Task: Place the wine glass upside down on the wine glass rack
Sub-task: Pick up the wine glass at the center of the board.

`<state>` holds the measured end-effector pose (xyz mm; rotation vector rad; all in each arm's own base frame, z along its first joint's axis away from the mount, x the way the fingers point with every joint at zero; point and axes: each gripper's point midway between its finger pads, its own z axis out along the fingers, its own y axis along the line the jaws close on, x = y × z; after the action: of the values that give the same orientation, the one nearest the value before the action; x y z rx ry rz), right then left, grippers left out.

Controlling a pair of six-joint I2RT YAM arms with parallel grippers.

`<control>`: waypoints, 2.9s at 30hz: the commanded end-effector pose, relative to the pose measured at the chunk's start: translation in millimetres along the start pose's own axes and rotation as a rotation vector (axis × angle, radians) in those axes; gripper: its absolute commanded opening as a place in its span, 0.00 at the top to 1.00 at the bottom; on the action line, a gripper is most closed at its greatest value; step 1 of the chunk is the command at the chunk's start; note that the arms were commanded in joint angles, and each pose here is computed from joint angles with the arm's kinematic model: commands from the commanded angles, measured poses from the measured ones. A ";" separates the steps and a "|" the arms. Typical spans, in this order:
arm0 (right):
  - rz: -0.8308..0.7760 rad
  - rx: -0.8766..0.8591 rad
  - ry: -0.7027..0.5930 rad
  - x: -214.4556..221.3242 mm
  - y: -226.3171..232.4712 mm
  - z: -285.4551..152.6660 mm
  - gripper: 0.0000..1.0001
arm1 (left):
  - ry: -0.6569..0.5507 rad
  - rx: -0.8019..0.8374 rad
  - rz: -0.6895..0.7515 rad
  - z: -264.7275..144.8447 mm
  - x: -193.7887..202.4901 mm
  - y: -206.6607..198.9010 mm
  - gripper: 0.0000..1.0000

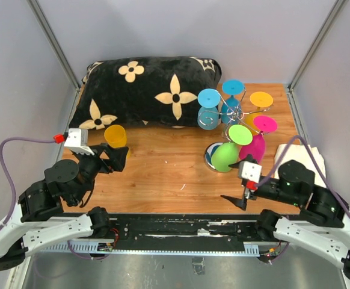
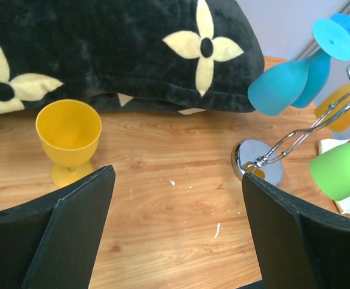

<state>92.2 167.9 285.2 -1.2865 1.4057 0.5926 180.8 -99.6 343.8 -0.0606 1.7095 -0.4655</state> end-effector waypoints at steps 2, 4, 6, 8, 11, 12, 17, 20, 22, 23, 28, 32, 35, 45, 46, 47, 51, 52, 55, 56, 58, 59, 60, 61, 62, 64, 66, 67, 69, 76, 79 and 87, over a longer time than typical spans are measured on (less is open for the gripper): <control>0.006 -0.046 -0.032 -22.6 -2.2 32.3 0.01 | -0.014 -0.055 -0.024 -7.1 4.5 20.4 0.09; 0.015 -0.046 -0.047 -26.0 -0.3 47.9 0.01 | -0.016 -0.068 -0.029 -9.0 5.8 25.6 0.09; 0.007 -0.040 -0.037 -25.0 5.1 65.7 0.01 | -0.017 -0.066 -0.034 -10.4 7.9 27.9 0.09; -0.028 -0.049 -0.013 -22.3 18.0 83.8 0.02 | -0.015 -0.063 -0.037 -11.3 11.2 29.5 0.08; -0.049 -0.037 0.013 -18.5 37.6 113.6 0.01 | -0.003 -0.067 -0.032 -10.6 18.5 31.8 0.09; -0.024 -0.007 0.026 -15.6 37.9 123.7 0.01 | 0.002 -0.070 -0.030 -10.3 20.9 32.4 0.09; 0.195 0.094 0.129 11.7 46.8 168.2 0.02 | 0.028 -0.081 -0.020 -10.2 31.3 35.9 0.09; 0.300 0.096 0.179 25.7 60.4 189.2 0.02 | 0.028 -0.094 -0.025 -12.3 32.2 40.8 0.09; 0.345 0.122 0.212 37.0 64.9 202.9 0.02 | 0.025 -0.094 -0.029 -13.2 31.6 41.6 0.08; 0.363 0.143 0.244 45.1 66.0 208.6 0.02 | 0.025 -0.096 -0.030 -13.3 31.6 42.1 0.08; 0.387 0.239 0.501 88.2 72.8 224.3 0.02 | 0.048 -0.084 -0.025 -8.2 34.0 32.4 0.06; 0.378 0.237 0.571 106.8 82.8 238.6 0.02 | 0.093 -0.115 0.017 -0.6 38.5 25.9 0.05; 0.371 0.214 0.604 114.3 90.3 244.2 0.02 | 0.106 -0.135 0.050 5.2 39.3 22.5 0.01; 0.281 0.009 0.638 106.8 102.1 235.1 0.02 | 0.117 -0.186 0.030 10.9 38.2 19.6 0.00; 0.271 -0.003 0.635 103.6 101.7 233.9 0.02 | 0.123 -0.187 0.027 10.4 38.9 19.8 0.00; 0.259 -0.019 0.629 101.0 100.9 233.0 0.02 | 0.130 -0.187 0.022 9.6 39.1 19.5 0.00; 0.259 -0.061 0.616 96.0 94.0 231.6 0.02 | 0.136 -0.180 0.012 10.1 31.3 12.5 0.00; 0.269 -0.060 0.614 95.9 89.7 230.9 0.02 | 0.141 -0.182 0.027 12.3 30.2 9.7 0.00; 0.320 -0.079 0.581 89.2 80.1 228.0 0.02 | 0.172 -0.199 0.090 24.3 34.3 3.2 0.00; 0.332 -0.079 0.565 86.1 76.8 226.9 0.02 | 0.183 -0.205 0.107 30.0 37.2 2.7 0.00; 0.350 -0.068 0.530 79.8 70.3 225.2 0.02 | 0.193 -0.209 0.106 39.7 38.7 3.2 0.00; 0.354 -0.061 0.515 76.6 67.6 224.9 0.02 | 0.188 -0.213 0.093 43.2 36.4 5.7 0.00; 0.357 -0.057 0.503 73.4 65.8 224.6 0.02 | 0.176 -0.208 0.080 46.1 32.7 7.4 0.00; 0.358 -0.053 0.499 71.8 64.0 224.2 0.02 | 0.163 -0.207 0.068 48.6 27.5 10.3 0.00; 0.358 -0.051 0.493 69.4 62.8 224.2 0.02 | 0.157 -0.206 0.064 51.1 23.6 13.0 0.00; 0.349 -0.049 0.485 66.3 60.8 224.5 0.02 | 0.166 -0.229 0.072 57.9 19.7 23.2 0.00; 0.338 -0.039 0.478 64.5 57.9 226.0 0.02 | 0.177 -0.240 0.092 65.5 19.1 29.5 0.00; 0.335 -0.032 0.471 63.5 56.2 227.6 0.02 | 0.180 -0.253 0.102 69.6 19.4 34.2 0.00; 0.333 -0.017 0.438 60.4 53.3 231.9 0.02 | 0.180 -0.286 0.111 76.7 17.6 46.1 0.00; 0.302 0.034 0.351 57.6 43.4 249.6 0.02 | 0.168 -0.360 0.104 93.5 6.0 80.7 0.00; 0.285 0.062 0.302 53.6 37.8 262.1 0.02 | 0.187 -0.380 0.098 103.9 10.3 92.2 0.00; 0.238 0.113 0.186 50.7 28.4 290.5 0.02 | 0.253 -0.432 0.036 136.4 30.0 124.2 0.00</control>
<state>164.2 398.4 138.7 -1.1597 1.8482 0.5709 313.8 -33.9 264.0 -0.2836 2.0298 -0.0440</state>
